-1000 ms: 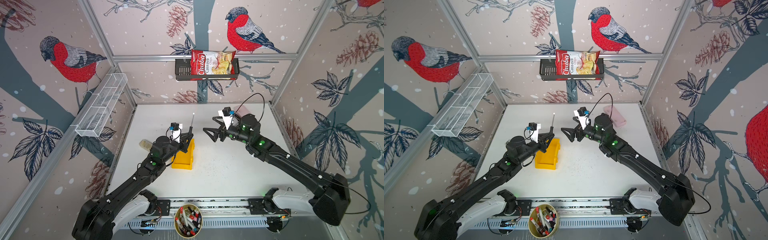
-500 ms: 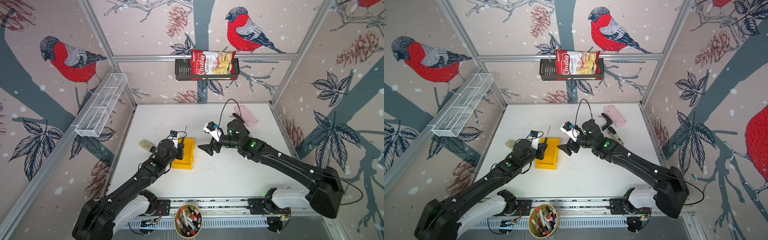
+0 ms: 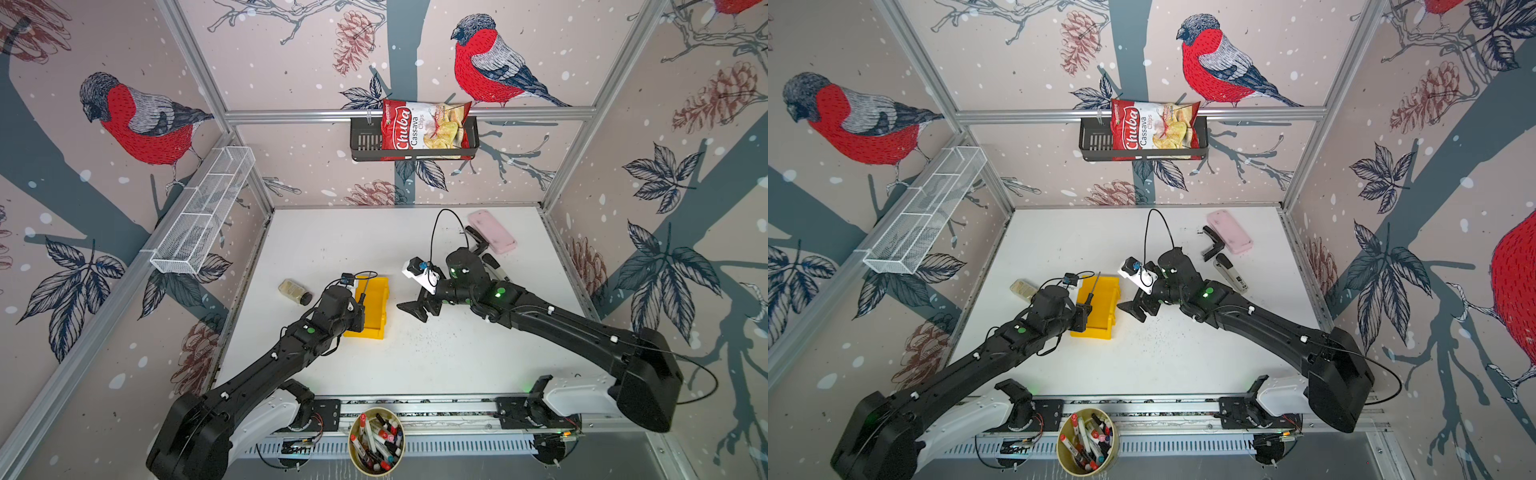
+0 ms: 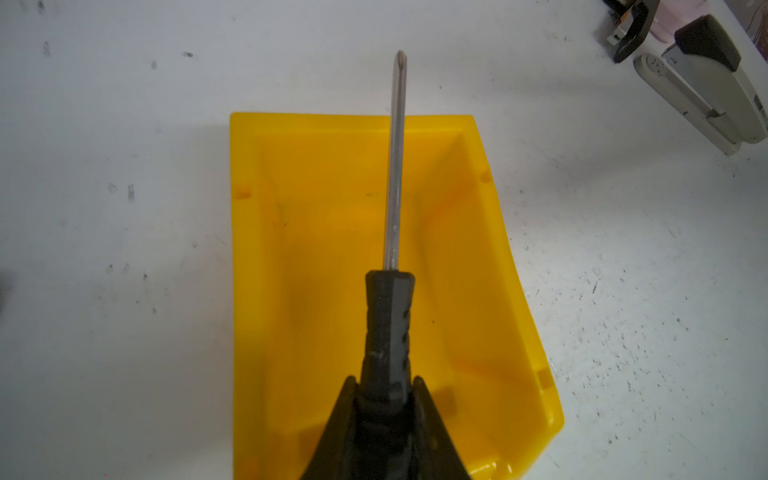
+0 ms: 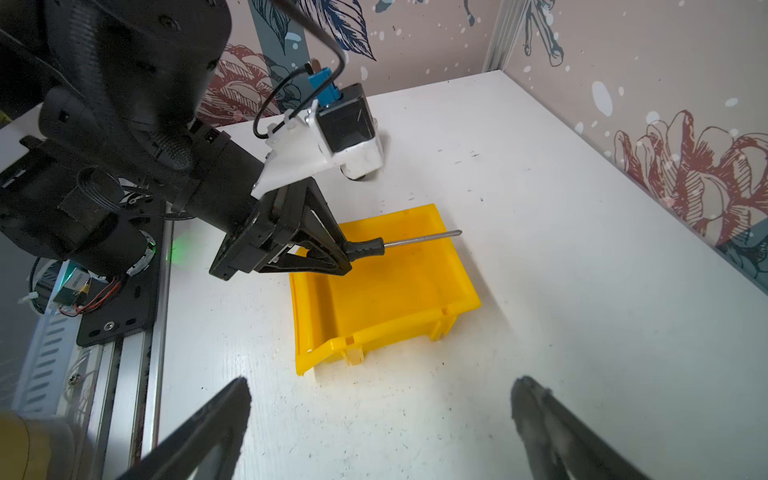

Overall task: Put the screwdriver in the bin
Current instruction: 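Lower the screwdriver with the left gripper into the yellow bin, then open the left gripper to release the screwdriver and lift away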

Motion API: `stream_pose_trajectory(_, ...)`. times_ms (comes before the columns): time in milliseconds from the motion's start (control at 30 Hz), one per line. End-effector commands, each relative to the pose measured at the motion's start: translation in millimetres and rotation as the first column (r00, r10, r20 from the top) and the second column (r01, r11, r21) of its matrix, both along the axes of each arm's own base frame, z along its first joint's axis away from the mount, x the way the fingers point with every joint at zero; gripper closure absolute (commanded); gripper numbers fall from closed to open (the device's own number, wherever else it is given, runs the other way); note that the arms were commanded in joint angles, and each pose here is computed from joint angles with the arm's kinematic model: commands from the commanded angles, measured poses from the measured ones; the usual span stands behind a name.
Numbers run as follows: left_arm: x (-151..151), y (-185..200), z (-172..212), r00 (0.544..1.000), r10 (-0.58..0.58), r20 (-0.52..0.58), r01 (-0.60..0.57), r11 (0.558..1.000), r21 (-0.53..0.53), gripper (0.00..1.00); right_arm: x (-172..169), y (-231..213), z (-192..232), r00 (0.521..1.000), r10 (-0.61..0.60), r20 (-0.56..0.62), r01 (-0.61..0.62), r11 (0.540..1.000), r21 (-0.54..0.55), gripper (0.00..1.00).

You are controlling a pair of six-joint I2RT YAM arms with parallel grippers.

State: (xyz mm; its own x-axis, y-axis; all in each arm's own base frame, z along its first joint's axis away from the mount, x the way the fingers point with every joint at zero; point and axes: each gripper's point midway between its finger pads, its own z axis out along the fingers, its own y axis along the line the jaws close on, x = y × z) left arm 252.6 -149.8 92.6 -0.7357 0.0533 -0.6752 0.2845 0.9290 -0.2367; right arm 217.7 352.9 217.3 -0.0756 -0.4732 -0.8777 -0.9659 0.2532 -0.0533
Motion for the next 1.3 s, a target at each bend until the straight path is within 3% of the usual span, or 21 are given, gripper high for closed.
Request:
stream_pose_trajectory(0,-8,-3,-8,0.998,-0.034,-0.047,0.034,0.999,-0.002,1.00,-2,3,-2,1.000,0.022,0.014,-0.022,1.000,-0.005,0.01)
stream_pose_trajectory(333,-15,-5,-28,0.986,-0.061,-0.154,0.069,0.996,0.048,1.00,-3,4,-12,1.000,0.009,-0.023,-0.010,1.000,-0.022,0.01)
stream_pose_trajectory(767,-12,-6,-36,0.983,-0.034,-0.178,0.043,0.998,0.044,0.99,-3,0,-15,1.000,-0.014,-0.027,0.013,0.999,-0.034,0.01)
stream_pose_trajectory(1267,-4,-6,-26,0.990,-0.017,-0.139,0.022,0.999,0.039,0.68,1,0,-11,0.999,-0.040,-0.024,0.040,0.999,-0.017,0.01)
